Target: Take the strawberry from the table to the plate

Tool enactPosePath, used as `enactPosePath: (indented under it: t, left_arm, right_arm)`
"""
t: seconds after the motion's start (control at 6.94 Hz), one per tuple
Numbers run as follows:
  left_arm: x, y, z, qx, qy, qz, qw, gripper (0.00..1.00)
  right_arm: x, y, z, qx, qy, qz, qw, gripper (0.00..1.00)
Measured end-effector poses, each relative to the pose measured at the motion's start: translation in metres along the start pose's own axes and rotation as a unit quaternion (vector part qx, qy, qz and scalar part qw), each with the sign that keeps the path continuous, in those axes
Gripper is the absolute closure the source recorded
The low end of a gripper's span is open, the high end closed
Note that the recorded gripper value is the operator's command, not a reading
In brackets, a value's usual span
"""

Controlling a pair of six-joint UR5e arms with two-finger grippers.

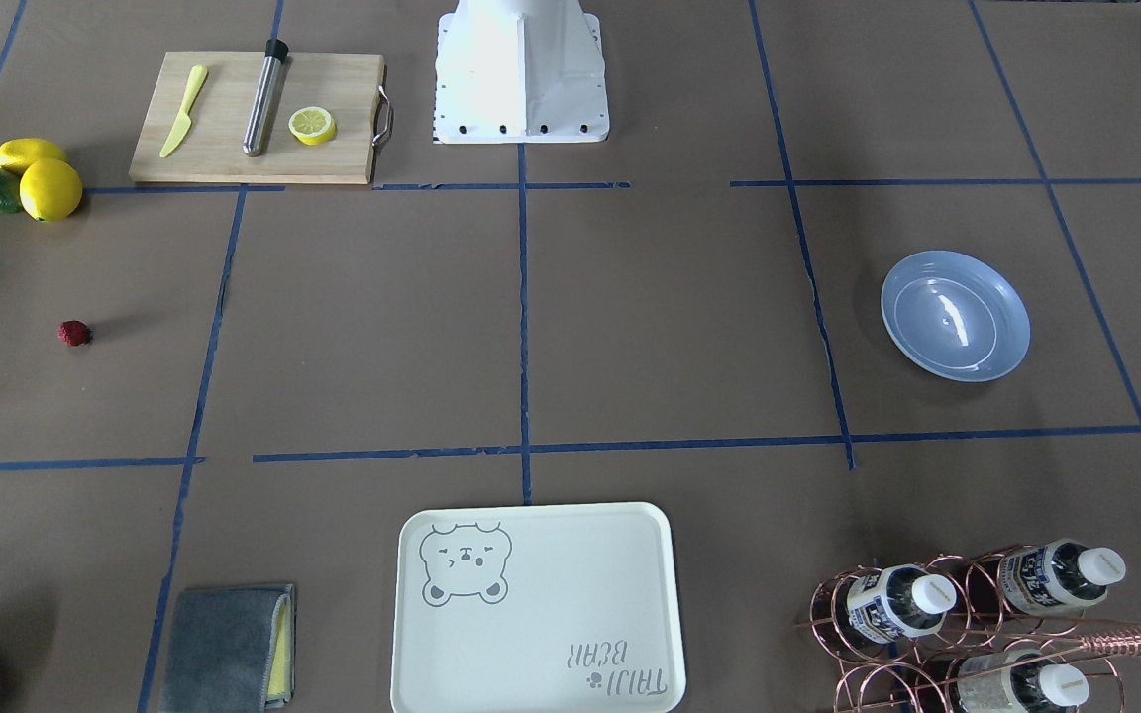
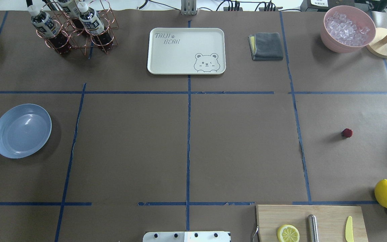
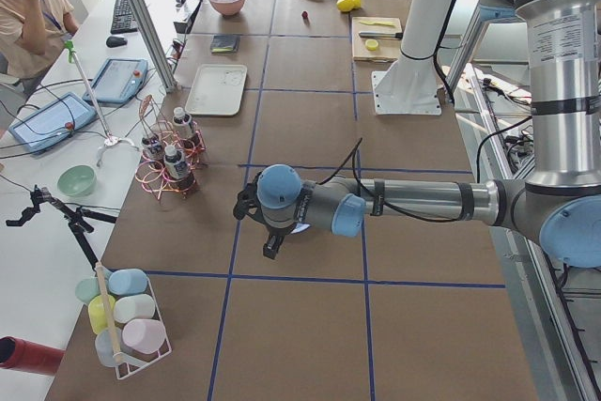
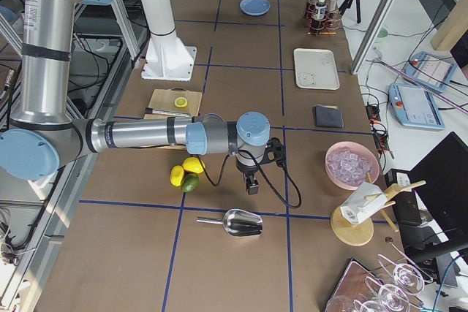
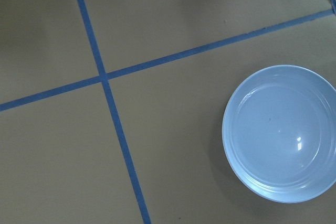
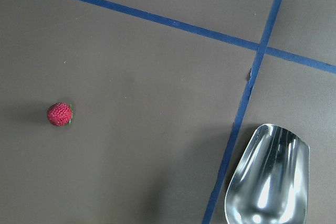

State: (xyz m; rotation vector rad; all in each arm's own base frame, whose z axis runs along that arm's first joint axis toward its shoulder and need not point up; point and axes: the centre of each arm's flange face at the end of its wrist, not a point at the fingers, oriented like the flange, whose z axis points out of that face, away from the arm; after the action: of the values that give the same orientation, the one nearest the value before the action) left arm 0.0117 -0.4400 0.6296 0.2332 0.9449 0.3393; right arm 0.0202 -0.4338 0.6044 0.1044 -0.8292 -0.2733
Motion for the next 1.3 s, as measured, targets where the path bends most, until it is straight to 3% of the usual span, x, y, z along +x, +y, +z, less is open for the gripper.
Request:
enactPosePath:
  t: [0.29, 0.58, 1.01, 1.3]
  left_arm:
    - [0.022, -0.015, 0.058, -0.021, 0.015, -0.045, 0.9987, 0.02]
    - [0.043, -0.028, 0.110, -0.030, -0.001, -0.092, 0.9953, 0.10]
    - [0.040, -0.036, 0.145, -0.039, -0.009, -0.111, 0.9930, 0.14]
    - [0.046, -0.040, 0.154, -0.046, -0.006, -0.106, 0.9933, 0.28]
  right_arm:
    - [0.001, -0.001, 0.004, -0.002, 0.001, 0.001, 1.0000, 0.00]
    - [-0.006, -0.007, 0.009, -0.001, 0.001, -0.019, 0.9998, 0.00]
    - [-0.012, -0.010, 0.014, 0.000, -0.002, -0.032, 0.9995, 0.00]
    - [-0.012, -0.009, 0.015, -0.001, -0.003, -0.029, 0.9996, 0.00]
